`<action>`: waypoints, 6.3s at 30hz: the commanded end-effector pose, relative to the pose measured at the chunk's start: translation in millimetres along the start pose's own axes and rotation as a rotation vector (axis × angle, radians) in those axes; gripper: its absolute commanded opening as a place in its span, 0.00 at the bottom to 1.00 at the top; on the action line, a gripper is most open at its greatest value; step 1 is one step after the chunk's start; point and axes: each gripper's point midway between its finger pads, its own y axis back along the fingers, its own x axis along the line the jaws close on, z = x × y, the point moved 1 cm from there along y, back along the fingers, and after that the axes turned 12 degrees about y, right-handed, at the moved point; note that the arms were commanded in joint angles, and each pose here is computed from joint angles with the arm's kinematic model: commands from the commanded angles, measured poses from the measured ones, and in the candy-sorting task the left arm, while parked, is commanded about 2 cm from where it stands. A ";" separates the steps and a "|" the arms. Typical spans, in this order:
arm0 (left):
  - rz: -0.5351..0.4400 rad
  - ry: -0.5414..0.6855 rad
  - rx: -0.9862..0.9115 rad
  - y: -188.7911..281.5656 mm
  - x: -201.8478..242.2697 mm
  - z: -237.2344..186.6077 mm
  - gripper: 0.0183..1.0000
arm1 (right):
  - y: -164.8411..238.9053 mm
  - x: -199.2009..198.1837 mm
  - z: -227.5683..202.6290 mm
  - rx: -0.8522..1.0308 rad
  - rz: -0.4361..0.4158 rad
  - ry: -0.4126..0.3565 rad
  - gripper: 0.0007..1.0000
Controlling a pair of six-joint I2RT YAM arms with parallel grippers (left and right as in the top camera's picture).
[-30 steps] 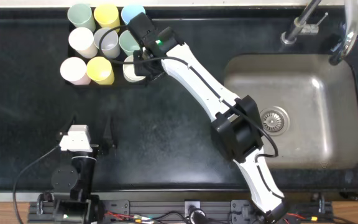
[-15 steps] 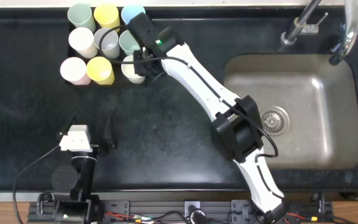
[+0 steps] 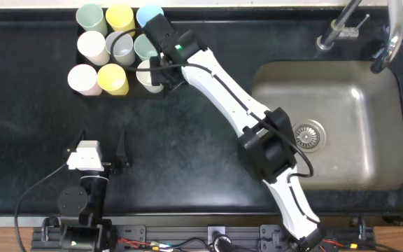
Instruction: Store Cups
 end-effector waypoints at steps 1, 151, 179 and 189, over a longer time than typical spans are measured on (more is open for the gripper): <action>-0.013 -0.011 -0.002 0.5 -2.3 0.1 1.00 | 104.6 11.5 34.3 -0.228 0.003 0.084 0.64; -0.013 -0.011 -0.002 0.5 -2.3 0.1 1.00 | 204.4 -224.8 -240.8 -1.214 -0.542 0.089 1.00; -0.013 -0.011 -0.002 0.5 -2.3 0.1 1.00 | 204.4 -224.8 -240.8 -1.214 -0.542 0.089 1.00; -0.013 -0.011 -0.002 0.5 -2.3 0.1 1.00 | 204.4 -224.8 -240.8 -1.214 -0.542 0.089 1.00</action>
